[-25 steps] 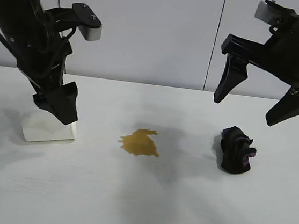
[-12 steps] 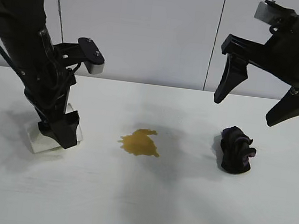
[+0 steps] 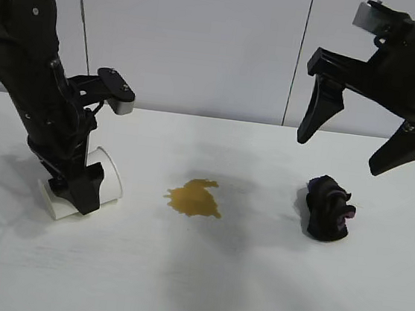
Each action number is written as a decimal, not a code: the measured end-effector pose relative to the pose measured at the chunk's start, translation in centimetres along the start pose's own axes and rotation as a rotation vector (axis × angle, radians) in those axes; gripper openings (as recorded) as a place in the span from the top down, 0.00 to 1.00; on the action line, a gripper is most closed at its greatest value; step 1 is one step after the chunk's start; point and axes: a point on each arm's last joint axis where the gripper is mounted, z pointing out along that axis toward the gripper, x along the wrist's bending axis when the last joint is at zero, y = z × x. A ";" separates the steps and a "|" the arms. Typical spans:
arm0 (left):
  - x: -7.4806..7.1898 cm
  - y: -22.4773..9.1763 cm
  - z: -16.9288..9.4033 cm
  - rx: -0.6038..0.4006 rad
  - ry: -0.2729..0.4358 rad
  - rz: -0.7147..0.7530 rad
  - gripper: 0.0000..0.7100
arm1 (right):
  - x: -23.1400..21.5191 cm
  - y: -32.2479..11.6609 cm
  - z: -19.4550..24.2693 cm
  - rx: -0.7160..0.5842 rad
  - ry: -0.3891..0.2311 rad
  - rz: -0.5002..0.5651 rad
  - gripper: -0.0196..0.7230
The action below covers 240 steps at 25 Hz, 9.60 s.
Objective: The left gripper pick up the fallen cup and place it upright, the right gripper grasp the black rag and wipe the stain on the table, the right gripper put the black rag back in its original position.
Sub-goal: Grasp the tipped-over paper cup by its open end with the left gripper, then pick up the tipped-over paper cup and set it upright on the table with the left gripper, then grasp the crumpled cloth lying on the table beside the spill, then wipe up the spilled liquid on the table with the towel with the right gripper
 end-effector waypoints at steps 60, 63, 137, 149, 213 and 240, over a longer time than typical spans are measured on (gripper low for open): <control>2.9 -9.6 3.5 -0.954 -0.249 0.034 0.35 | 0.0 0.2 0.0 -0.019 0.001 -0.005 0.15; 2.7 -9.8 4.0 -0.950 -0.254 0.034 0.35 | 0.0 0.2 0.0 -0.019 0.001 -0.005 0.15; 2.6 -2.5 -13.6 -0.298 -0.150 -0.912 0.02 | -3.7 2.7 12.3 0.067 -0.256 -0.013 0.80; 2.6 -2.5 -13.6 -0.299 -0.150 -0.913 0.02 | 2.7 4.3 8.0 -0.053 -0.107 -0.080 0.83; 2.4 -2.6 -13.6 -0.281 -0.167 -0.911 0.02 | 6.8 4.2 17.4 -0.069 -0.162 -0.219 0.83; 2.2 -2.6 -13.5 -0.263 -0.183 -0.907 0.02 | 7.5 3.7 17.5 -0.055 -0.141 -0.200 0.83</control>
